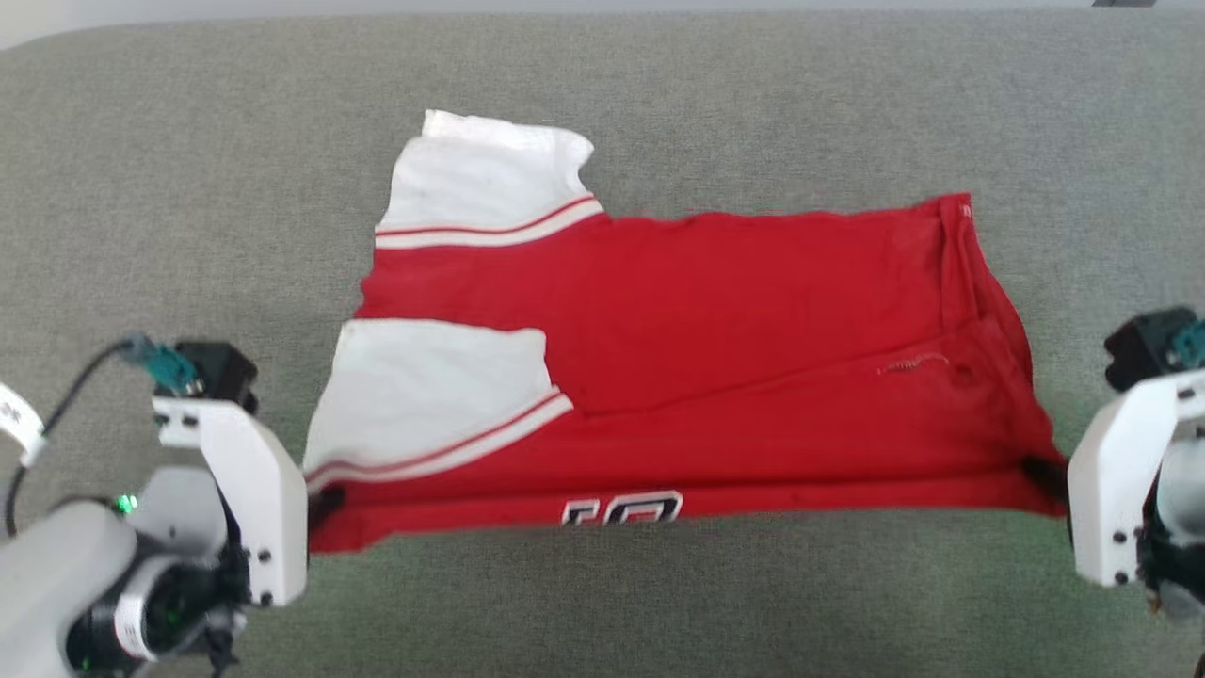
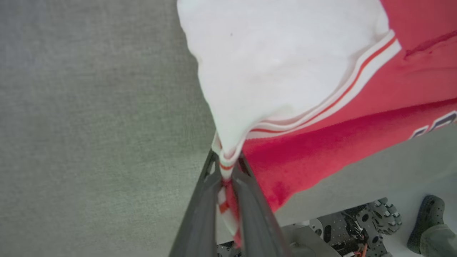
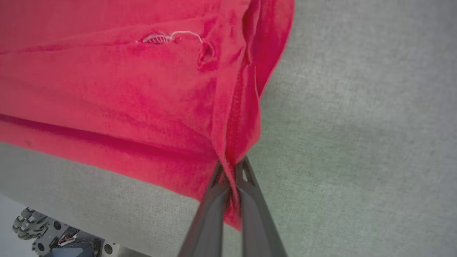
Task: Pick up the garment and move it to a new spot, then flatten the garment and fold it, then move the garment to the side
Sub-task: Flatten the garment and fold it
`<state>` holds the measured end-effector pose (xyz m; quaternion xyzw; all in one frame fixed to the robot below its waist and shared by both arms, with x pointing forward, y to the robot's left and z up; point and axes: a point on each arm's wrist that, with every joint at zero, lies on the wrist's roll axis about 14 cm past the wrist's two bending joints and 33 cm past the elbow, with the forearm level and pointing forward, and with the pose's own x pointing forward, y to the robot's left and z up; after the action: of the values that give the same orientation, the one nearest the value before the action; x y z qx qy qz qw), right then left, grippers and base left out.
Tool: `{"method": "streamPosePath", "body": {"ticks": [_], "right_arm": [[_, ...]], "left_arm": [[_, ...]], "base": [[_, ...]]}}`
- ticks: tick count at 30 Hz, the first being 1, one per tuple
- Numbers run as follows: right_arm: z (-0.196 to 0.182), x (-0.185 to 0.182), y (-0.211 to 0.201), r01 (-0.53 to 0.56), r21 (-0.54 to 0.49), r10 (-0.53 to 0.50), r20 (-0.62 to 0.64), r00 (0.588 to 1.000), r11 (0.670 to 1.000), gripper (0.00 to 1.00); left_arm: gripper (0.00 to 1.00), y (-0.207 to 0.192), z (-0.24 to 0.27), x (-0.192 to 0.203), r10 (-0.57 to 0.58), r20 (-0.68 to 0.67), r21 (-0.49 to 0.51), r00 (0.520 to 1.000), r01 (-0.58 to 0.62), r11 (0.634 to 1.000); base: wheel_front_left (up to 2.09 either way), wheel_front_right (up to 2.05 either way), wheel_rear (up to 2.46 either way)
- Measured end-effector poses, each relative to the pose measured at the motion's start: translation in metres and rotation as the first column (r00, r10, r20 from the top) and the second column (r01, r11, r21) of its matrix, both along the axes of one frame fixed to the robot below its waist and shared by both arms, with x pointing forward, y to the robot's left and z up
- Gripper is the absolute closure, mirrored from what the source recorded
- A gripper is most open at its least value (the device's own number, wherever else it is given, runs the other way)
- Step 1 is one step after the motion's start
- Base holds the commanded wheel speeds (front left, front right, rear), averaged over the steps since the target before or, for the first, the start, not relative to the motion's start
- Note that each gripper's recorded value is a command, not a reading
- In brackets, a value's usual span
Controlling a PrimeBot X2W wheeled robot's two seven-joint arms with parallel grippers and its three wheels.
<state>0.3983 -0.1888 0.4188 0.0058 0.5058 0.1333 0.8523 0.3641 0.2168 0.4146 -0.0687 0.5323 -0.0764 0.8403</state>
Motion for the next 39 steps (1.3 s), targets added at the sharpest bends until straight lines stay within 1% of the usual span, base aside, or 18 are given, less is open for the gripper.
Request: {"method": "streamPosePath", "body": {"ticks": [3, 4, 5, 6, 7, 8, 11, 15, 16, 18, 21, 24, 26, 30, 32, 36, 37, 39], "right_arm": [[-0.010, -0.012, 0.002, 0.016, 0.014, -0.016, -0.034, 0.999, 1.000, 1.00], [-0.016, -0.014, 0.003, 0.026, 0.017, -0.025, -0.041, 0.999, 1.000, 0.91], [-0.019, -0.015, 0.004, 0.033, 0.025, -0.032, -0.048, 0.998, 0.999, 0.77], [-0.022, -0.017, 0.006, 0.033, 0.027, -0.032, -0.053, 0.998, 0.999, 0.59], [-0.024, -0.018, 0.006, 0.032, 0.025, -0.031, -0.055, 0.998, 0.999, 0.08], [-0.025, -0.018, 0.007, 0.032, 0.025, -0.031, -0.052, 0.998, 0.999, 0.00], [-0.021, -0.015, 0.005, 0.037, 0.028, -0.036, -0.025, 0.999, 0.999, 0.00], [0.000, -0.002, 0.002, 0.052, 0.037, -0.055, 0.082, 0.995, 0.998, 0.00], [0.000, -0.002, 0.002, 0.052, 0.037, -0.055, 0.082, 0.995, 0.998, 0.00], [0.016, 0.007, 0.000, 0.063, 0.045, -0.069, 0.160, 0.985, 0.997, 0.00], [0.040, 0.020, 0.000, 0.078, 0.072, -0.095, 0.279, 0.956, 0.994, 0.00], [0.065, 0.035, -0.002, 0.102, 0.103, -0.135, 0.414, 0.900, 0.989, 0.00], [0.079, 0.043, -0.004, 0.120, 0.120, -0.164, 0.495, 0.853, 0.986, 0.00], [0.107, 0.059, -0.009, 0.151, 0.164, -0.222, 0.652, 0.725, 0.975, 0.00], [0.116, 0.064, -0.012, 0.165, 0.177, -0.242, 0.709, 0.662, 0.970, 0.00], [0.124, 0.068, -0.018, 0.189, 0.195, -0.269, 0.783, 0.560, 0.962, 0.00], [0.124, 0.068, -0.021, 0.198, 0.198, -0.276, 0.793, 0.543, 0.960, 0.00], [0.118, 0.067, -0.024, 0.214, 0.201, -0.286, 0.799, 0.529, 0.956, 0.00]], "left_arm": [[1.00, -0.002, -0.010, -0.012, 0.005, -0.027, -0.004, 1.000, -0.005, 1.000], [0.83, -0.003, -0.016, -0.015, 0.014, -0.039, -0.013, 0.999, -0.015, 1.000], [0.58, -0.003, -0.019, -0.014, 0.017, -0.043, -0.013, 0.999, -0.018, 1.000], [0.11, -0.002, -0.022, -0.014, 0.022, -0.049, -0.014, 0.999, -0.022, 1.000], [0.00, -0.002, -0.025, -0.014, 0.026, -0.056, -0.016, 0.998, -0.026, 1.000], [0.00, 0.000, -0.028, -0.014, 0.028, -0.062, -0.010, 0.998, -0.029, 1.000], [0.00, 0.002, -0.026, -0.008, 0.021, -0.063, -0.004, 0.998, -0.021, 1.000], [0.00, 0.007, -0.010, 0.010, -0.015, -0.021, 0.025, 1.000, 0.016, 1.000], [0.00, 0.007, -0.010, 0.010, -0.015, -0.021, 0.025, 1.000, 0.016, 1.000], [0.00, 0.008, 0.003, 0.026, -0.035, 0.029, 0.041, 0.999, 0.034, 0.999], [0.00, 0.009, 0.024, 0.057, -0.076, 0.126, 0.073, 0.989, 0.068, 0.995], [0.00, 0.004, 0.041, 0.089, -0.118, 0.213, 0.087, 0.970, 0.102, 0.991], [0.00, 0.000, 0.051, 0.113, -0.148, 0.275, 0.103, 0.950, 0.123, 0.987], [0.00, -0.013, 0.061, 0.156, -0.200, 0.350, 0.113, 0.915, 0.170, 0.979], [0.00, -0.017, 0.063, 0.176, -0.215, 0.373, 0.126, 0.902, 0.181, 0.975], [0.00, -0.029, 0.058, 0.211, -0.241, 0.381, 0.127, 0.892, 0.208, 0.970], [0.00, -0.032, 0.053, 0.217, -0.249, 0.371, 0.132, 0.895, 0.215, 0.968], [0.00, -0.036, 0.042, 0.228, -0.250, 0.346, 0.135, 0.904, 0.215, 0.967]], "base": [[0.00, 0.00, 0.00], [0.00, 0.00, 0.00], [0.00, 0.00, 0.00], [0.00, 0.00, 0.00], [0.00, 0.00, 0.00], [0.00, 0.00, 0.00], [0.00, 0.00, 0.00], [0.00, 0.00, 0.00], [0.00, 0.00, 0.00], [0.00, 0.00, 0.00], [0.00, 0.00, 0.00], [0.00, 0.00, 0.00], [0.00, 0.00, 0.00], [0.00, 0.00, 0.00], [0.00, 0.00, 0.00], [0.00, 0.00, 0.00], [0.00, 0.00, 0.00], [0.00, 0.00, 0.00]]}}
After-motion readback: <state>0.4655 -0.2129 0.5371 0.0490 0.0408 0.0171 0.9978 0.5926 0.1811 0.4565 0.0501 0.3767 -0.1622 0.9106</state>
